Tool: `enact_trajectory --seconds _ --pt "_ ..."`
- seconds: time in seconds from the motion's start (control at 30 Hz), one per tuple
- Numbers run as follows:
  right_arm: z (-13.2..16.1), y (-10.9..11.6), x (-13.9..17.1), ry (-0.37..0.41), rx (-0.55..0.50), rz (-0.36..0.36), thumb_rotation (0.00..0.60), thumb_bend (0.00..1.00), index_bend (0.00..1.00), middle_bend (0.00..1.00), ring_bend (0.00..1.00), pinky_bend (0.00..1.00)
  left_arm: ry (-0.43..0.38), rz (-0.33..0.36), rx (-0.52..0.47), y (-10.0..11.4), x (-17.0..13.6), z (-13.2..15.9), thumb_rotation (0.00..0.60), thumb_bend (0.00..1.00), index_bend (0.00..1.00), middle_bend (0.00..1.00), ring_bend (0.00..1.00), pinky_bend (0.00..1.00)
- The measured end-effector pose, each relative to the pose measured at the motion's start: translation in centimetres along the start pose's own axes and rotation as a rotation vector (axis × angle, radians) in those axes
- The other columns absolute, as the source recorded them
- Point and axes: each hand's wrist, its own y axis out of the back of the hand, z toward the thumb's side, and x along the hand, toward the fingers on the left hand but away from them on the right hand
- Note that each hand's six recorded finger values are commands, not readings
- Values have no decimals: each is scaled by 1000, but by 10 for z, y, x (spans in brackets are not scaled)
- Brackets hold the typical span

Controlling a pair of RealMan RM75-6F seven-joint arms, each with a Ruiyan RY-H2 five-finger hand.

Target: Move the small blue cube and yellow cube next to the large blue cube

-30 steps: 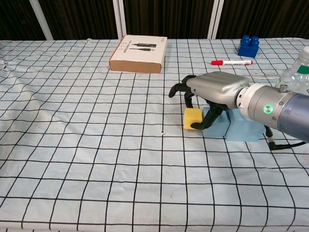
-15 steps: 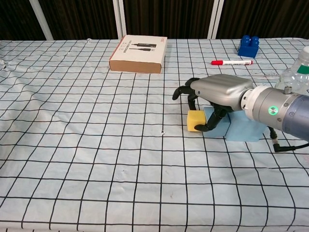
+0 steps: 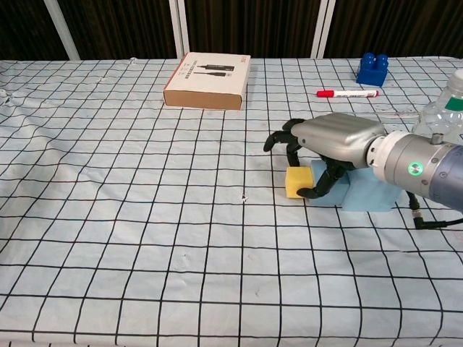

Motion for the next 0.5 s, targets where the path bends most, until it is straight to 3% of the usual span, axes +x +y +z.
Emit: enact_trajectory --seconds 0.5 --pt "0 -2 1 -6 1 -1 600 259 182 414 12 129 2 0 -1 0 0 0 600 113 214 69 0 0"
